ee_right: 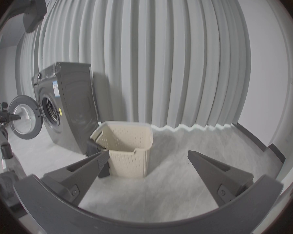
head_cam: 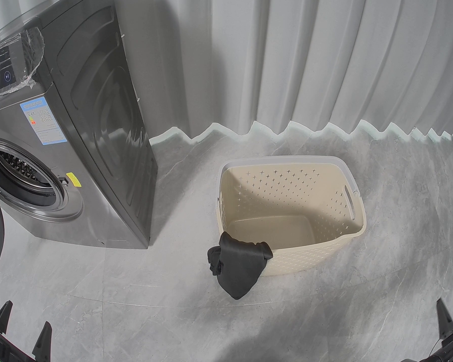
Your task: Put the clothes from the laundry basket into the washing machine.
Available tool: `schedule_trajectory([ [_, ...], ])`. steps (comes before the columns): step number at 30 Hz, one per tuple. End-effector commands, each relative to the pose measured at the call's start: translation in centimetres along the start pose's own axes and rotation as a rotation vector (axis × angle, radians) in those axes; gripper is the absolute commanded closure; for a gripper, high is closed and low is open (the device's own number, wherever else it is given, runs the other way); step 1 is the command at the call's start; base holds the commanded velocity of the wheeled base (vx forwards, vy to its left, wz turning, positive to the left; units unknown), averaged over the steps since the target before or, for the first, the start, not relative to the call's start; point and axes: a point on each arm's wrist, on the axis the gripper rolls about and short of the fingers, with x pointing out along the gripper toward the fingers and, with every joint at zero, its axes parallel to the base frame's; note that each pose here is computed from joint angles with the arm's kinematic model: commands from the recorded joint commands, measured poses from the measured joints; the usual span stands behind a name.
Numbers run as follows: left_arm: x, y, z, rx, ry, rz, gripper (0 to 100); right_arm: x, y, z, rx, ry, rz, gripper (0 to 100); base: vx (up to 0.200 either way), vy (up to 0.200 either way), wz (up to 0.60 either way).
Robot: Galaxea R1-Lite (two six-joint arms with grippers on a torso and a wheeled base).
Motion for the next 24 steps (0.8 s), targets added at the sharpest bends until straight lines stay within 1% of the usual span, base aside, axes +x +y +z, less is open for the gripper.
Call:
schedule_trajectory([
  [1, 0.0, 0.0, -0.4, 0.0, 0.0, 0.0, 0, -1.5, -0.3, 7.9, 0.029, -0.25, -0.003, 0, 0.0, 0.0, 0.0],
  [2, 0.0, 0.0, -0.4, 0.0, 0.0, 0.0, 0, -0.2, -0.4, 9.1, 0.062, -0.18, 0.013, 0, 0.0, 0.0, 0.0],
  [3, 0.0, 0.0, -0.4, -0.001, 0.0, 0.0, 0, 0.6, -0.4, 8.9, 0.081, -0.122, 0.041, 0, 0.0, 0.0, 0.0],
  [4, 0.0, 0.0, -0.5, 0.0, 0.002, 0.0, 0, 0.9, -0.4, 8.8, 0.088, -0.102, 0.054, 0, 0.0, 0.0, 0.0],
  [5, 0.0, 0.0, -0.4, 0.0, 0.0, 0.0, 0, 2.8, -0.3, 7.8, 0.136, 0.052, 0.156, 0, 0.0, 0.0, 0.0],
  [6, 0.0, 0.0, -0.4, 0.0, 0.0, 0.0, 0, 3.5, -0.2, 7.4, 0.152, 0.104, 0.193, 0, 0.0, 0.0, 0.0],
  [7, 0.0, 0.0, -0.4, 0.0, 0.0, 0.0, 0, 4.8, -0.1, 6.8, 0.183, 0.194, 0.252, 0, 0.0, 0.0, 0.0],
  [8, 0.0, 0.0, -0.4, 0.0, 0.0, 0.0, 0, 5.5, 0.0, 6.6, 0.199, 0.239, 0.273, 0, 0.0, 0.0, 0.0],
  [9, 0.0, 0.0, -0.4, -0.001, 0.0, 0.0, 0, 6.7, 0.2, 6.2, 0.209, 0.303, 0.296, 0, 0.0, 0.0, 0.0],
  [11, 0.0, 0.0, -0.4, -0.001, 0.0, 0.0, 0, 8.7, 0.4, 5.7, 0.208, 0.379, 0.317, 0, 0.0, 0.0, 0.0],
  [12, 0.0, 0.0, -0.4, -0.001, 0.0, 0.0, 0, 9.4, 0.6, 5.6, 0.201, 0.397, 0.334, 0, 0.0, 0.0, 0.0],
  [14, 0.0, 0.0, -0.5, -0.001, 0.002, 0.0, 0, 10.7, 1.2, 5.3, 0.17, 0.421, 0.392, 0, 0.0, 0.0, 0.0],
  [16, 0.0, 0.0, -0.5, -0.001, 0.002, 0.0, 0, 11.8, 1.9, 5.1, 0.165, 0.442, 0.437, 0, 0.0, 0.0, 0.0],
  [17, 0.0, 0.0, -0.4, -0.001, 0.0, 0.0, 0, 11.9, 1.9, 5.1, 0.165, 0.446, 0.44, 0, 0.0, 0.0, 0.0],
  [18, 0.0, 0.0, -0.4, -0.001, 0.0, 0.0, 0, 13.1, 2.4, 4.8, 0.166, 0.477, 0.459, 0, 0.0, 0.0, 0.0],
  [20, 0.0, 0.0, -0.4, -0.001, 0.0, 0.0, 0, 14.5, 2.8, 4.2, 0.165, 0.503, 0.461, 0, 0.0, 0.0, 0.0],
  [22, 0.0, 0.0, -0.4, -0.001, 0.0, 0.0, 0, 15.1, 3.0, 4.0, 0.163, 0.509, 0.462, 0, 0.0, 0.0, 0.0],
  [23, 0.0, 0.0, -0.4, -0.001, 0.0, 0.0, 0, 16.5, 3.5, 3.5, 0.162, 0.511, 0.471, 0, 0.0, 0.0, 0.0],
  [24, 0.0, 0.0, -0.4, -0.001, 0.0, 0.0, 0, 17.1, 3.7, 3.2, 0.161, 0.513, 0.471, 0, 0.0, 0.0, 0.0],
])
